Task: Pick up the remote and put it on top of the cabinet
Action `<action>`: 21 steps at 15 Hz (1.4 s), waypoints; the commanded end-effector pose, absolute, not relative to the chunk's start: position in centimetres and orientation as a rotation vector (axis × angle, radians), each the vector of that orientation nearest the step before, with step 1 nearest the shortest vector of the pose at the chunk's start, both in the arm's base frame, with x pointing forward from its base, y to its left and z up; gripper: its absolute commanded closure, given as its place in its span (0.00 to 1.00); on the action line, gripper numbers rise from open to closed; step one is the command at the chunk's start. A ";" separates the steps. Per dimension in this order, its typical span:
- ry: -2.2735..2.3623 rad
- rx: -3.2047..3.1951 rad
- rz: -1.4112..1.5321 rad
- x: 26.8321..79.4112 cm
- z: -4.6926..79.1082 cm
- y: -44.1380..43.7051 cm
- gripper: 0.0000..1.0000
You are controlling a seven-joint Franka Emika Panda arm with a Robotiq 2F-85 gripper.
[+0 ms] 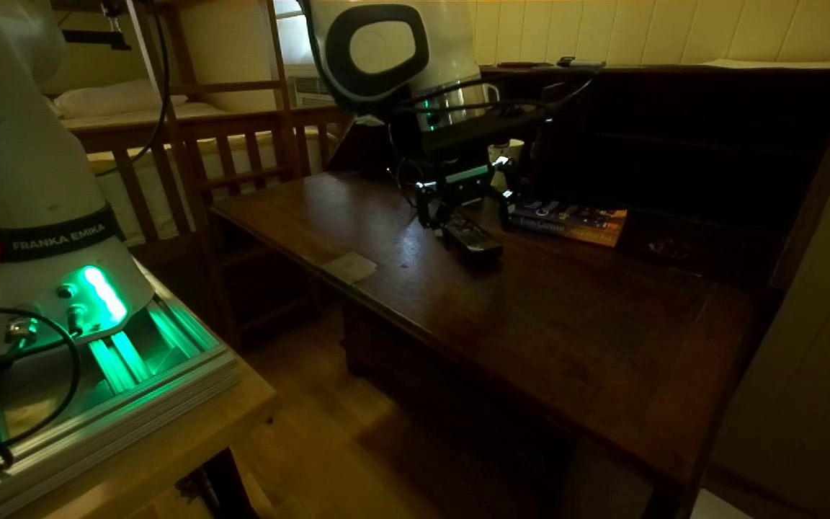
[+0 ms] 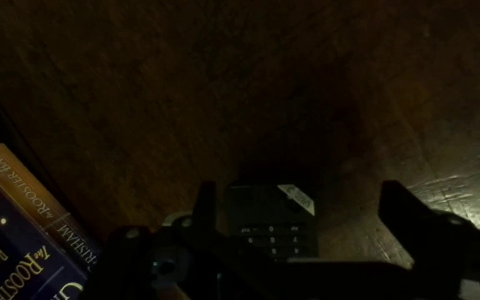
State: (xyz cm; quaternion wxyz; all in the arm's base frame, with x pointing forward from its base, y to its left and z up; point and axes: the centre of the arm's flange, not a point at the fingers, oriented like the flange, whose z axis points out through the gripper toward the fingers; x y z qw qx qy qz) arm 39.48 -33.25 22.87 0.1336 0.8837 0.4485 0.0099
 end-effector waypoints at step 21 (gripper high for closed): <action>1.574 2.555 -0.150 42.8 20.5 -36.7 0.00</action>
